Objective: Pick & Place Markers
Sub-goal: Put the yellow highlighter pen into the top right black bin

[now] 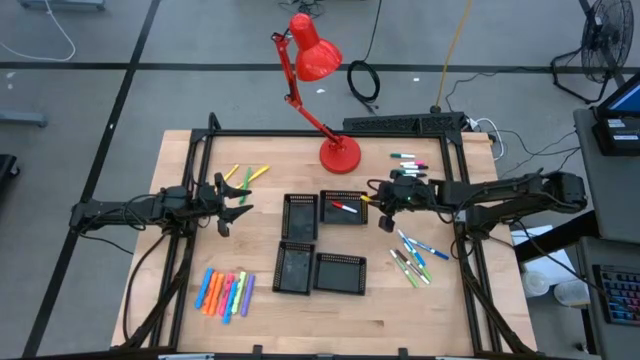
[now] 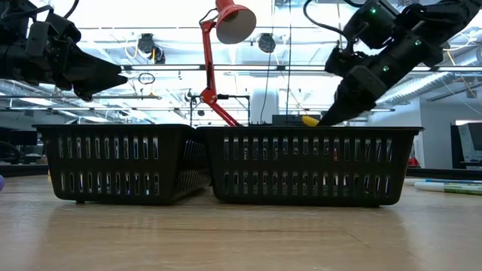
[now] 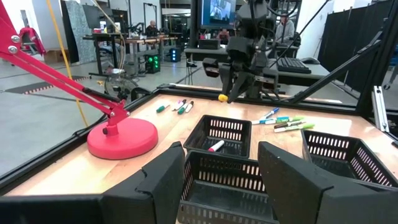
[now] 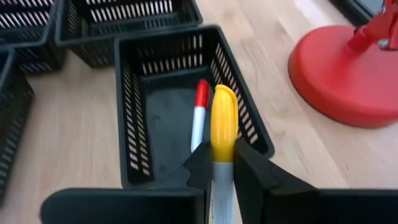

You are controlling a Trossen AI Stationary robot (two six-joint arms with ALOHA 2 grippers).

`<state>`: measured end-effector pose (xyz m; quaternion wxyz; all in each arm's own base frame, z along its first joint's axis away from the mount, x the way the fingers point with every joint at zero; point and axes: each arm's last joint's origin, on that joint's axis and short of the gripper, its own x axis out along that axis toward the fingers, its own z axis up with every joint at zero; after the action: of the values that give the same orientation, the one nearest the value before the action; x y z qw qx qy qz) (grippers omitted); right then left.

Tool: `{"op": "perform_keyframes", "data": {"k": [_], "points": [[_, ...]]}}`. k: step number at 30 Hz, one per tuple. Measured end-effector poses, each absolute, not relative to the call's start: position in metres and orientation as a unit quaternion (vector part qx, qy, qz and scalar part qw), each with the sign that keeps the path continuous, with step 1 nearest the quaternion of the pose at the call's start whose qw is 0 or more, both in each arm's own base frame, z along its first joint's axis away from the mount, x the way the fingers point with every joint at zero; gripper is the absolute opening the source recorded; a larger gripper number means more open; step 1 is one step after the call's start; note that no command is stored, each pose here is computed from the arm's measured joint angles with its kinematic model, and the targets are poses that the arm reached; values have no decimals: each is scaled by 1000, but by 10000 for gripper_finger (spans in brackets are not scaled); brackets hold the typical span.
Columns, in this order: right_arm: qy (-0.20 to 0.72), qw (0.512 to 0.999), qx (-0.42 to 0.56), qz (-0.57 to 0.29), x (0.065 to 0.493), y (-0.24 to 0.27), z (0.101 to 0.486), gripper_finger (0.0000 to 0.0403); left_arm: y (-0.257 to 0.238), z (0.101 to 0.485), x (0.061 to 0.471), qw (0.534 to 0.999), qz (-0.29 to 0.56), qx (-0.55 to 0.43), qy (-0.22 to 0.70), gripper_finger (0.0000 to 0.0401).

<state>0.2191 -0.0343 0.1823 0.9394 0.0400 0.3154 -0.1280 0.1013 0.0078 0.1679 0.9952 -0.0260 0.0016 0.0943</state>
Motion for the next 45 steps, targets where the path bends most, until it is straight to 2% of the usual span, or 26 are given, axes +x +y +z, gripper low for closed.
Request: {"op": "perform_keyframes", "data": {"k": [15, 28, 35, 45], "points": [[231, 968, 25, -91, 230, -18, 197, 31, 8, 168, 101, 995, 95, -26, 2, 209], [213, 972, -4, -97, 239, -13, 195, 31, 8, 168, 101, 995, 95, -26, 2, 209], [238, 968, -8, -83, 264, -14, 186, 31, 8, 168, 101, 995, 94, -26, 2, 209], [312, 947, -32, -71, 305, -15, 152, 32, 8, 168, 101, 995, 94, -26, 2, 209]]}}
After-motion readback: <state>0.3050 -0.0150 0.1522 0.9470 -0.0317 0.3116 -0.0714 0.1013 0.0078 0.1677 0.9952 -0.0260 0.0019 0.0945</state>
